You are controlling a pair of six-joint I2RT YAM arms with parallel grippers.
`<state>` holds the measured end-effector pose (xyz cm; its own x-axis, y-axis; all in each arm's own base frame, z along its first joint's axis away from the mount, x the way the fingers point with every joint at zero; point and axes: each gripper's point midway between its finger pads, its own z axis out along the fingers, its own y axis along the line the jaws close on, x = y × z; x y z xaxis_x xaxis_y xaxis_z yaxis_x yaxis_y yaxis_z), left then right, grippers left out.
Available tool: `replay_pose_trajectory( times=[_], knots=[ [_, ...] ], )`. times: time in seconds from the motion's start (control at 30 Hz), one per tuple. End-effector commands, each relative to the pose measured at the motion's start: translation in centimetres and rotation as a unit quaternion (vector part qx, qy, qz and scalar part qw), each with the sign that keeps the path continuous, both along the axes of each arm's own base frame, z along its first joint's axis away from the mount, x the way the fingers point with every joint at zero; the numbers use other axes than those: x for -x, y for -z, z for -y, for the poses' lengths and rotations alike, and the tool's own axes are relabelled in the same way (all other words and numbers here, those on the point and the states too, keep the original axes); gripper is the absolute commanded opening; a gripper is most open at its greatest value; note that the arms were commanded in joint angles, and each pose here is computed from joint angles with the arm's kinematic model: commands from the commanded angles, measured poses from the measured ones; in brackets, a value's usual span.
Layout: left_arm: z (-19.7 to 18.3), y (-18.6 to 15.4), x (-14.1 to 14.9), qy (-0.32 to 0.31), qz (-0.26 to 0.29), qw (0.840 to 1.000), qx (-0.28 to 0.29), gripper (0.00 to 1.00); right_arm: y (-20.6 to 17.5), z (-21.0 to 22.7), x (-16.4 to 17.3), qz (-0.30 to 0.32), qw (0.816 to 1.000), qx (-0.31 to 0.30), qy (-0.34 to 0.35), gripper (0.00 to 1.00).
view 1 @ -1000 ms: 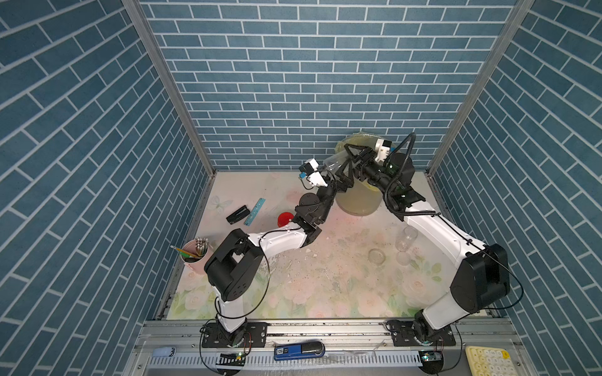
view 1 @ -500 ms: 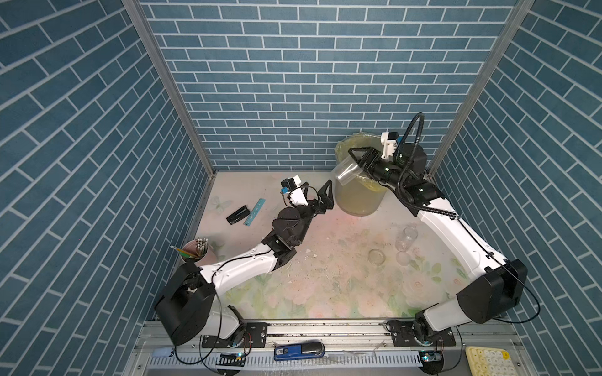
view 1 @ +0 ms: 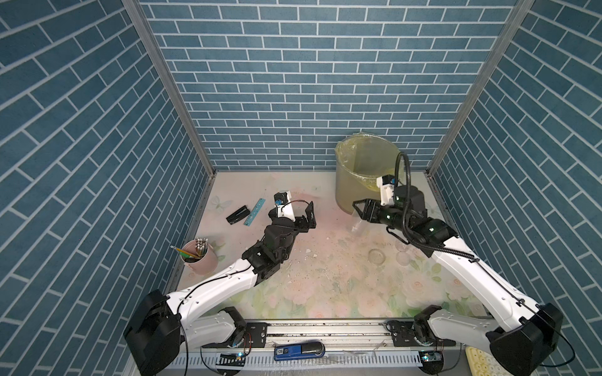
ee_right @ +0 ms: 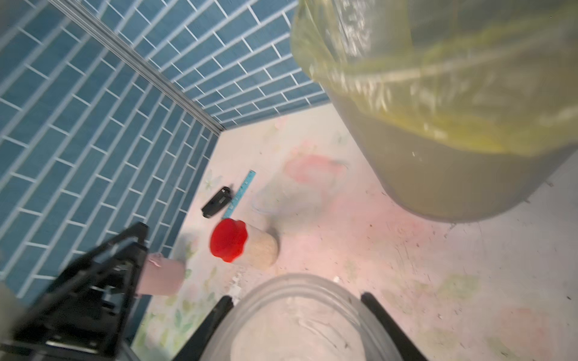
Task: Empty moldy rice from jars
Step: Place the jar at the center of the board.
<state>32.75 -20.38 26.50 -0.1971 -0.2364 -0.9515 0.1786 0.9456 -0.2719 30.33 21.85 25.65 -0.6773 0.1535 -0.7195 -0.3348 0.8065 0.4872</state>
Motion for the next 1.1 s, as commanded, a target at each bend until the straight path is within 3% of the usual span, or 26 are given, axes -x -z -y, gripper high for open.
replay_pose_trajectory(
  times=[0.0,0.47,0.73,1.07],
  knots=[
    [-1.4,3.0,0.5,-0.020,-0.030,0.998,-0.060,1.00,1.8,0.9,-1.0,0.052,0.997,0.061,0.005,0.15],
    [-1.4,5.1,0.5,-0.033,-0.060,0.994,-0.087,1.00,9.9,4.4,-4.0,0.143,0.968,0.184,0.098,0.15],
    [-1.5,4.9,0.1,-0.049,-0.076,0.992,-0.089,1.00,11.9,4.3,-4.8,0.181,0.958,0.193,0.108,0.15],
    [-2.8,5.3,0.2,-0.079,-0.091,0.985,-0.126,1.00,14.0,4.1,-5.7,0.183,0.956,0.197,0.117,0.15]
  ],
)
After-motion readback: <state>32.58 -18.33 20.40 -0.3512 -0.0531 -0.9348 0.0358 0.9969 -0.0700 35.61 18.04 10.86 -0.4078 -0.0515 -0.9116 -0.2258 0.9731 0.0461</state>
